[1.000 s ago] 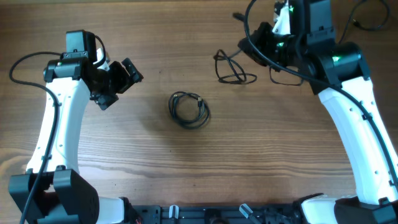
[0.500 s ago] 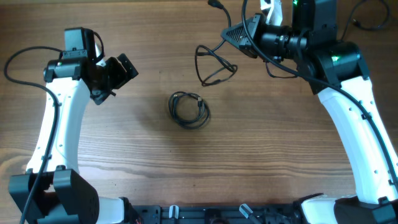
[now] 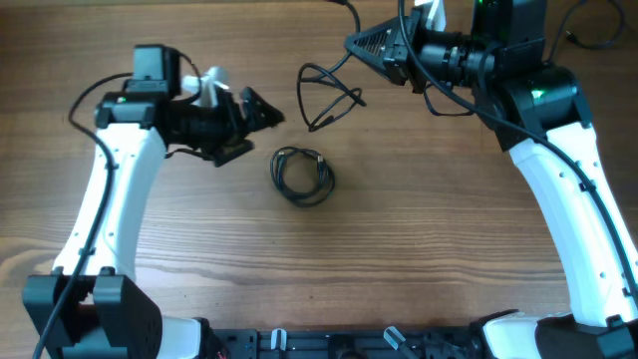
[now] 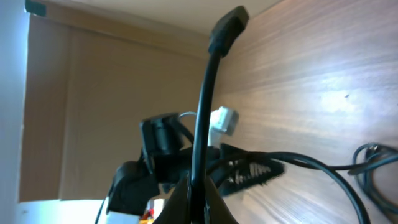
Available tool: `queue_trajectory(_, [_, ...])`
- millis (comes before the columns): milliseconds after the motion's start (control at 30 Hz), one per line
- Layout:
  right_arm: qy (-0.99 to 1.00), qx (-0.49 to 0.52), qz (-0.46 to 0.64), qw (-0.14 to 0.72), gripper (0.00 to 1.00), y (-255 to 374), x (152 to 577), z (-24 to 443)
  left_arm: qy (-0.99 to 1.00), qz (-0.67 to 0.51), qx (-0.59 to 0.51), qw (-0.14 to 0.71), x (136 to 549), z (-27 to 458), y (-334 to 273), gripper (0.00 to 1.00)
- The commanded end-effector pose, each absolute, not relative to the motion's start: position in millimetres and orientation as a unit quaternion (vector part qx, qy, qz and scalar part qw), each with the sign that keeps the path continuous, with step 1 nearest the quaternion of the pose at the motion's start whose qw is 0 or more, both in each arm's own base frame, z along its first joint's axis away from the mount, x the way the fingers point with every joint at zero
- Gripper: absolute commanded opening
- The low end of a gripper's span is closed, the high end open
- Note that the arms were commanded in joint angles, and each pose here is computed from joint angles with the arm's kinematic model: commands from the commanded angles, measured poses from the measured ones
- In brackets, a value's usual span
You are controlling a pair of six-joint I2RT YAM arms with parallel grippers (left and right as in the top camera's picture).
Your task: Untangle cables
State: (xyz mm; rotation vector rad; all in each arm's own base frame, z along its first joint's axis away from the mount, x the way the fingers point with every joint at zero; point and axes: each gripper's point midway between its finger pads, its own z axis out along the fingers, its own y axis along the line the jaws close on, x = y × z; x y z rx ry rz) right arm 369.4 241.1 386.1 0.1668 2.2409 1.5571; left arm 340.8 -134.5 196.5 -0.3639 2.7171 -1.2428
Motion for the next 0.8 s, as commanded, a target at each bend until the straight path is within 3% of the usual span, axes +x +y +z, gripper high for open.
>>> queue_trajectory(0, [0.793,0.048,0.582,0.171,0.04,248.6,359.9,393.6,0.873,-0.483,-0.018,0.068,330.1,217.7,-173.0,0.96])
queue_trajectory(133, [0.793,0.045,0.585,0.167,0.04,249.4,358.2,394.2,0.863,-0.496,0.045,0.085,326.5,225.7,-203.2,0.9])
queue_trajectory(200, [0.791,0.047,0.59,0.157,0.04,250.8,355.7,395.2,0.858,-0.494,0.085,0.11,328.0,228.2,-212.0,1.0])
queue_trajectory(300, [0.788,0.034,0.597,0.145,0.04,256.3,348.9,396.8,0.88,-0.438,0.085,0.164,350.8,218.4,-205.6,0.98])
queue_trajectory(533, [0.782,0.018,0.61,0.124,0.04,260.4,339.4,400.7,0.878,-0.415,0.093,0.221,373.3,223.7,-201.8,0.07])
queue_trajectory(667, [0.783,0.015,0.609,0.127,0.04,260.4,339.3,400.1,0.881,-0.407,0.089,0.224,375.4,222.0,-199.6,0.04])
queue_trajectory(767, [0.783,0.012,0.608,0.129,0.04,260.3,339.4,400.0,0.904,-0.365,0.017,0.222,386.9,210.0,-180.8,0.04])
